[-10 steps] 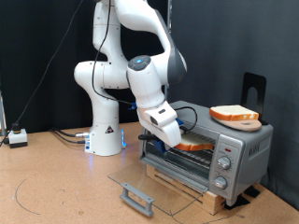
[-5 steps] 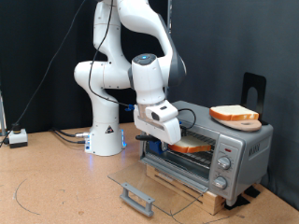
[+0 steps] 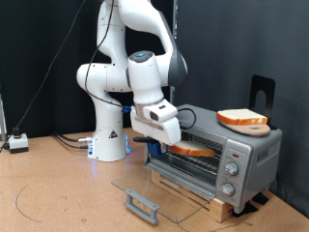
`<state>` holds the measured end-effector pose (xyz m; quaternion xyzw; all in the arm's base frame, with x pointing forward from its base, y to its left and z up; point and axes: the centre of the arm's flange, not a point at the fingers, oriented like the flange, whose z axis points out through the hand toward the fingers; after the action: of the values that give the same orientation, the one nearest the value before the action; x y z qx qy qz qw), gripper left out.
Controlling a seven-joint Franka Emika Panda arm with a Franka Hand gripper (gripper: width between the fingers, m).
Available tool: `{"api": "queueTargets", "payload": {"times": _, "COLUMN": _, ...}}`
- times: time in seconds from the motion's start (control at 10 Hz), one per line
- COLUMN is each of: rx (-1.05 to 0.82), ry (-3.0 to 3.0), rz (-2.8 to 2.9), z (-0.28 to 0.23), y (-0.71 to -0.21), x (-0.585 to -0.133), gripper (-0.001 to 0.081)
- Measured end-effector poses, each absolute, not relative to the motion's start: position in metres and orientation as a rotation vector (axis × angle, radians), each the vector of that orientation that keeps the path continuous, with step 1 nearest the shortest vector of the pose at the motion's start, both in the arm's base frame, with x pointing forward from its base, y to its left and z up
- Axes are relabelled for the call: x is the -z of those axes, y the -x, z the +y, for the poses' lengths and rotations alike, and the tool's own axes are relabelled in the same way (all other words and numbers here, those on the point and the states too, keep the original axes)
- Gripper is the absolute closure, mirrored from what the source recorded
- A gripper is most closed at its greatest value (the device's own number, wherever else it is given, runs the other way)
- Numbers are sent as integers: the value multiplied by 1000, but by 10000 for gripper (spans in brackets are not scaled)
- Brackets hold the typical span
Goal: Make a piece of toast with the oven
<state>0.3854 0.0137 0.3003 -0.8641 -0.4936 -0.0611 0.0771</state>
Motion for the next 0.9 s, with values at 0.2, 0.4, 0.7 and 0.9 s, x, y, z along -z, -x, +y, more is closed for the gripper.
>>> {"api": "queueTargets", "payload": {"times": 0.2, "rx": 185, "ry": 2601, "rz": -1466, "z": 5, "y": -387, "x": -303, "gripper": 411}}
{"api": "queueTargets", "payload": {"times": 0.4, "rx": 191, "ry": 2607, "rz": -1458, "z": 6, "y": -390, "x": -305, "gripper": 411}}
{"api": "queueTargets", "payload": {"times": 0.7, "rx": 167, "ry": 2587, "rz": -1465, "z": 27, "y": -389, "x": -304, "gripper": 411}}
{"api": "queueTargets", "payload": {"times": 0.9, "rx": 172, "ry": 2556, "rz": -1479, "z": 51, "y": -383, "x": -303, "gripper": 411}}
